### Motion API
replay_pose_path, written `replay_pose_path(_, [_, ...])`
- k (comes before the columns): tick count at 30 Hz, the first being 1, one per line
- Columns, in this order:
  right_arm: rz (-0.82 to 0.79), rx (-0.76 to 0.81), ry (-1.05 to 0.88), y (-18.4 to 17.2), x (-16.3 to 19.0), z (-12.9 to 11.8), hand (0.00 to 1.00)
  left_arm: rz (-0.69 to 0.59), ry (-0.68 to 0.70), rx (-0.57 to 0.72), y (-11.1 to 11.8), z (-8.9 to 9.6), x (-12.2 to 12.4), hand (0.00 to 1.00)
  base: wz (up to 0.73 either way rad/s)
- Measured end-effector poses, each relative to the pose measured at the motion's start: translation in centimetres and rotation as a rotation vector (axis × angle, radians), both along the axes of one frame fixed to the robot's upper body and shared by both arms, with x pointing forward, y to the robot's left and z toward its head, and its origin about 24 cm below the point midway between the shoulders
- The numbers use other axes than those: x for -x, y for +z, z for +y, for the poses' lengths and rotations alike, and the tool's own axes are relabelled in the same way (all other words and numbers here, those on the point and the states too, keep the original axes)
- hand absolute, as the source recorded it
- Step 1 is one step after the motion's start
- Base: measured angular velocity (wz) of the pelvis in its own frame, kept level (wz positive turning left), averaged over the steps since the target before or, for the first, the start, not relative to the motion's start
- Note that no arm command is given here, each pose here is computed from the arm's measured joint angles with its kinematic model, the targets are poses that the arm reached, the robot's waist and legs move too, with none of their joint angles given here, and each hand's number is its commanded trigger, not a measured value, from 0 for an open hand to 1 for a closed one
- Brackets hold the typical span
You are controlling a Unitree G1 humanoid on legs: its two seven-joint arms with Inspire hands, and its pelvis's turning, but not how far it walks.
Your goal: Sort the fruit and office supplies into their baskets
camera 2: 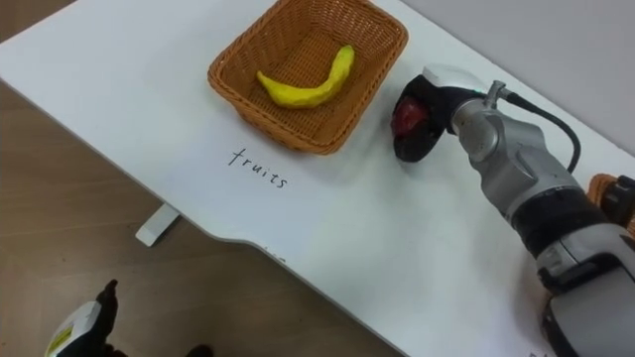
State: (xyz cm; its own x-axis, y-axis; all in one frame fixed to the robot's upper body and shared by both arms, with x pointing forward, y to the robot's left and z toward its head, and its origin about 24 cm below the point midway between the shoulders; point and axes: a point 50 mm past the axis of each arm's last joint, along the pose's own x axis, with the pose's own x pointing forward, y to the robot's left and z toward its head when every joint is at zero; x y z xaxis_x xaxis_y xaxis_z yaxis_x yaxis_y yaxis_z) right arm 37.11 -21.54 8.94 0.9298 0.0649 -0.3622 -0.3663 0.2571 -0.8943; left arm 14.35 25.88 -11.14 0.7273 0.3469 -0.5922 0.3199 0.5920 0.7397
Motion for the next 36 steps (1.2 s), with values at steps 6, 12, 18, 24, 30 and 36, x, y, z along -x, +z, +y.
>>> replay_pose_path(6, [-0.007,-0.026,0.015,0.3,0.0,0.3,1.00,-0.032,-0.018,-0.005,0.5,-0.2,0.0,0.00,0.00])
replay_pose_path(12, [-0.014,-0.067,0.103,0.8,1.1,1.2,1.00,-0.088,-0.008,-0.016,0.9,-0.3,0.1,0.00,0.00])
replay_pose_path(18, [-0.031,-0.139,0.171,1.9,2.0,2.0,1.00,-0.100,0.009,-0.009,1.1,-0.3,1.0,0.00,0.01])
replay_pose_path(24, [-0.098,-0.174,0.208,4.0,2.0,2.4,1.00,-0.101,0.062,0.016,0.7,-0.7,1.9,0.00,-0.11])
replay_pose_path(30, [-0.132,-0.181,0.192,5.6,2.0,1.7,1.00,-0.100,0.091,0.028,0.5,-1.0,2.5,0.00,-0.06])
replay_pose_path(36, [-0.222,-0.162,0.270,7.9,2.6,3.2,1.00,-0.069,0.108,0.022,0.2,-0.8,3.6,0.00,0.01])
